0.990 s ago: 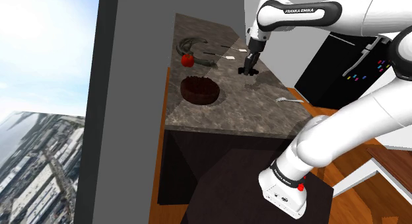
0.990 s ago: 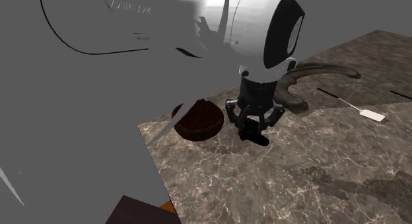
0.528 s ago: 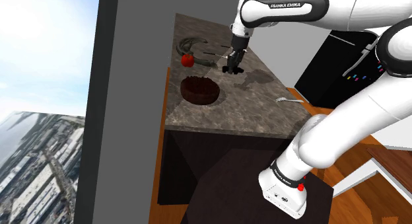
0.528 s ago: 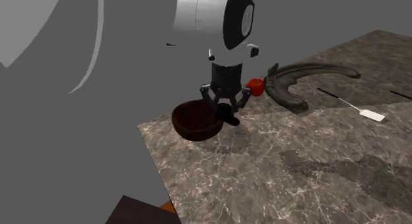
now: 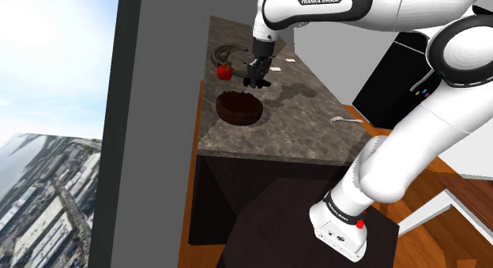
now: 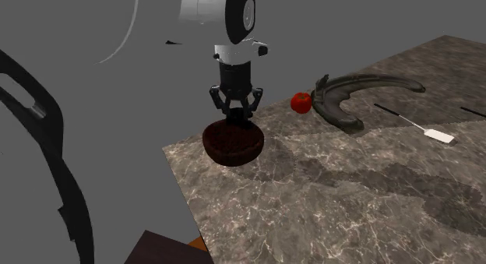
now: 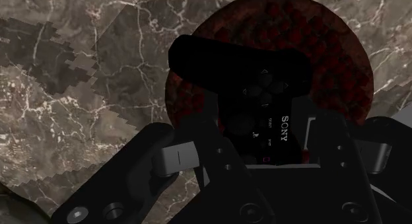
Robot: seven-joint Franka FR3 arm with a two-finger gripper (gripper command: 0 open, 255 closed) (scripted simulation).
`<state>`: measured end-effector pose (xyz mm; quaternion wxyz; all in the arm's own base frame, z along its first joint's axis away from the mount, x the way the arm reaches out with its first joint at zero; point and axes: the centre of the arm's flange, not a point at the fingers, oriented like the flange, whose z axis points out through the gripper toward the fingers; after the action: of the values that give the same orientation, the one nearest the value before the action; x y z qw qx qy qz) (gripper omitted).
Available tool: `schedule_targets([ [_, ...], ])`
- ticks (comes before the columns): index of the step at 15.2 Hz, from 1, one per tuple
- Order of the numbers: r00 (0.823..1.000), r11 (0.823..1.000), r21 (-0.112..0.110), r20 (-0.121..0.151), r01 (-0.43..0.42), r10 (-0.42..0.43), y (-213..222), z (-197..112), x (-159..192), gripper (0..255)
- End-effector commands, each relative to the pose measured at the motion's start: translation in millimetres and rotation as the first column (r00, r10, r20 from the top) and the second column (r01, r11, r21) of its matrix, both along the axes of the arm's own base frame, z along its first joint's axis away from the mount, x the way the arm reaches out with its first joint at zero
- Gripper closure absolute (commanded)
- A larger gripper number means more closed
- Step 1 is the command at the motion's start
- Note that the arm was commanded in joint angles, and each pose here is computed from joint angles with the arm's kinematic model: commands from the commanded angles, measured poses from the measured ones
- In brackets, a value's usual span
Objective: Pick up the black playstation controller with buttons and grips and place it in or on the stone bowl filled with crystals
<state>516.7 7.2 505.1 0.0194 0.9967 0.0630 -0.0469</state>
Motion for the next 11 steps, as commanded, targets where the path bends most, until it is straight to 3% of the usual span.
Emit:
schedule_targets([
  [1, 1.0, 1.0, 0.001, 0.001, 0.001, -0.001, 28, 1, 17, 255],
  [11, 1.0, 1.0, 0.001, 0.001, 0.001, -0.001, 28, -52, 17, 255],
])
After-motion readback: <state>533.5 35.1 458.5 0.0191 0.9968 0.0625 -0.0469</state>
